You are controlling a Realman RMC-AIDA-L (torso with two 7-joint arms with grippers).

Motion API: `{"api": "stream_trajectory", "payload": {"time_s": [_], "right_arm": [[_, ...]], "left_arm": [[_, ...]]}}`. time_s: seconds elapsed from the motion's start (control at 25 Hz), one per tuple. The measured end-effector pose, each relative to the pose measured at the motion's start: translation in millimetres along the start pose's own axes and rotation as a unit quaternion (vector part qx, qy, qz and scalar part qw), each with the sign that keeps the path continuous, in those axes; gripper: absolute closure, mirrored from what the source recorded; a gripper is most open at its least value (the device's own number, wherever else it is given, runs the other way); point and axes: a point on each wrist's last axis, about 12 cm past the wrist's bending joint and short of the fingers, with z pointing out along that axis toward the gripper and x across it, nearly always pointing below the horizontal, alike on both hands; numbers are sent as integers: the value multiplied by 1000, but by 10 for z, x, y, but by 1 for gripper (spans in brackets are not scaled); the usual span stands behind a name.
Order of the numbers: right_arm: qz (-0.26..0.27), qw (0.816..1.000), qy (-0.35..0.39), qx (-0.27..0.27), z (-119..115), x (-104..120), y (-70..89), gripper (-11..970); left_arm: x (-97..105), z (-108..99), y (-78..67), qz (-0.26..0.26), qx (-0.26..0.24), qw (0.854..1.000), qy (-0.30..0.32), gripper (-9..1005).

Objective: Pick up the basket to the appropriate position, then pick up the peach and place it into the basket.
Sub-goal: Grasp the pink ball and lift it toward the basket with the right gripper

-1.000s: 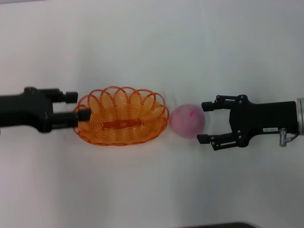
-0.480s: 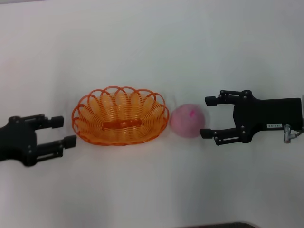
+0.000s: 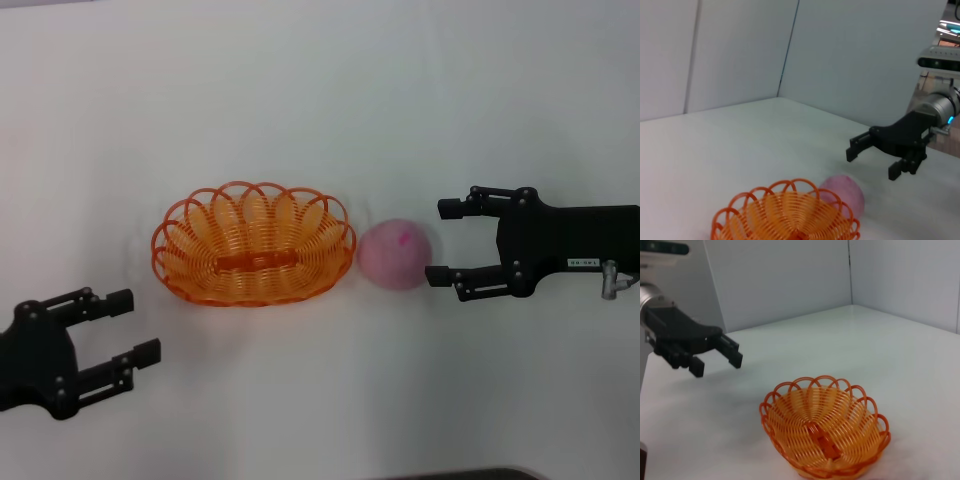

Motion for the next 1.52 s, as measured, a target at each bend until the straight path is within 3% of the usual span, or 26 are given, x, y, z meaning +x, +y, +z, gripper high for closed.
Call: {"api": "stream_trajectory", "payload": {"time_s": [0.24,0.68,0.92,1.12,1.28,1.52], "right_arm": [[18,1000,3,-4,10,-1,2,52],[69,998,8,-7,-89,-48,-35,51],[181,982,37,-29,-196,-341,-208,51],[252,960,118,-35,-135,-648,-365,51],[241,954,170,-47,-63,-915,-418,52],[215,946,242,-17,55,-1258,-515,9]], "left_arm": [[162,114,24,12,-22,1000,13,329],[249,191,45,14,-22,999,44,300],[229,175,31,16,-15,999,38,294],[206,163,9,18,-6,999,30,295],[198,163,13,20,-5,999,30,295],[189,164,26,22,-6,999,31,294]]}}
